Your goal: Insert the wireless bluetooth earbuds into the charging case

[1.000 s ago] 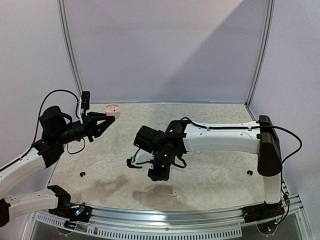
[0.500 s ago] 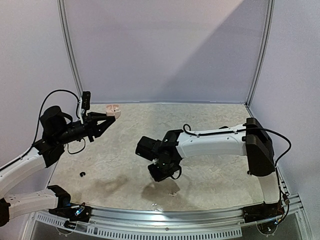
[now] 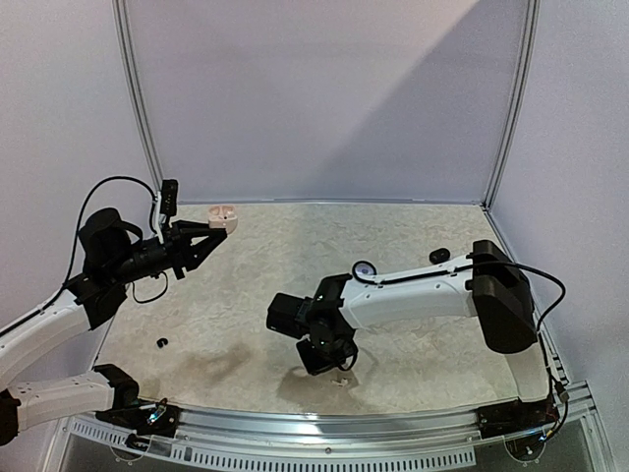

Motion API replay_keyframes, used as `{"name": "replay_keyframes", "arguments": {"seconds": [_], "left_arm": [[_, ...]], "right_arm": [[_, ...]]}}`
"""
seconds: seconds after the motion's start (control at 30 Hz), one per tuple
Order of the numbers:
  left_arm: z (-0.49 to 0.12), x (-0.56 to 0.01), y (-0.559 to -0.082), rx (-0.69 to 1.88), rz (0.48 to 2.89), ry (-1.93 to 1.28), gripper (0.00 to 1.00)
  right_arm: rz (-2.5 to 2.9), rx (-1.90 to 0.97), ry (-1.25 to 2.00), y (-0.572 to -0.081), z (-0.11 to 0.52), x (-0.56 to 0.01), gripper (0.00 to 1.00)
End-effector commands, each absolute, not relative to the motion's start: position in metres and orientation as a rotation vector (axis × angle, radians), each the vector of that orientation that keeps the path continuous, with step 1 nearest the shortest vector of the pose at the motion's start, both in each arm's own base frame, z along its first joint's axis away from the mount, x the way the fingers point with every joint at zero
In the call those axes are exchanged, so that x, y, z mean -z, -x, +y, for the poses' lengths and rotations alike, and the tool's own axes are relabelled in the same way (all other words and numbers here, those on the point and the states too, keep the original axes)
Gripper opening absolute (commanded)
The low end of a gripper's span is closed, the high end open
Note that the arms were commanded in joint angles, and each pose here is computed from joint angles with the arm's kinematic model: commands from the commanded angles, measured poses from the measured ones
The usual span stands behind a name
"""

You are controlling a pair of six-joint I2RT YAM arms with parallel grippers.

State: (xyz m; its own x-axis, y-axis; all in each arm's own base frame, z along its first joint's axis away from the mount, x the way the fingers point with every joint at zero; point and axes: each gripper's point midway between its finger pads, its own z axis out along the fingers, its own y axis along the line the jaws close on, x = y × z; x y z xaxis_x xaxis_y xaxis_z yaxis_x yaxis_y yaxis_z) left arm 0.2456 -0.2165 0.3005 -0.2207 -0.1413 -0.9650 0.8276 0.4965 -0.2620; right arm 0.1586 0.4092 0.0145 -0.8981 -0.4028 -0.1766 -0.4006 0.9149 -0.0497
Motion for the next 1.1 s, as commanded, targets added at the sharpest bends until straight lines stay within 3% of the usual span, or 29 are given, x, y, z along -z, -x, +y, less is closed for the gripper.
{"name": "replay_keyframes", "arguments": {"seconds": [0.0,0.87,1.07], "left_arm": [[-0.214,-0.308,-0.248,1.003,1.52,-0.604,0.0],[-0.215,-0.305,-0.249,1.012,1.531,-0.599,0.0],[-0.215,-0.305,-0.249,1.011,1.531,-0.599,0.0]], "right_arm": [[2.949,0.096,0.635,-0.137,0.395,-0.008,0.05],[3.023,0.148,0.852,-0.072,0.378,-0.012,0.02],[2.928,-0.026,0.928,-0.081,0.417,-0.04,0.05]]}}
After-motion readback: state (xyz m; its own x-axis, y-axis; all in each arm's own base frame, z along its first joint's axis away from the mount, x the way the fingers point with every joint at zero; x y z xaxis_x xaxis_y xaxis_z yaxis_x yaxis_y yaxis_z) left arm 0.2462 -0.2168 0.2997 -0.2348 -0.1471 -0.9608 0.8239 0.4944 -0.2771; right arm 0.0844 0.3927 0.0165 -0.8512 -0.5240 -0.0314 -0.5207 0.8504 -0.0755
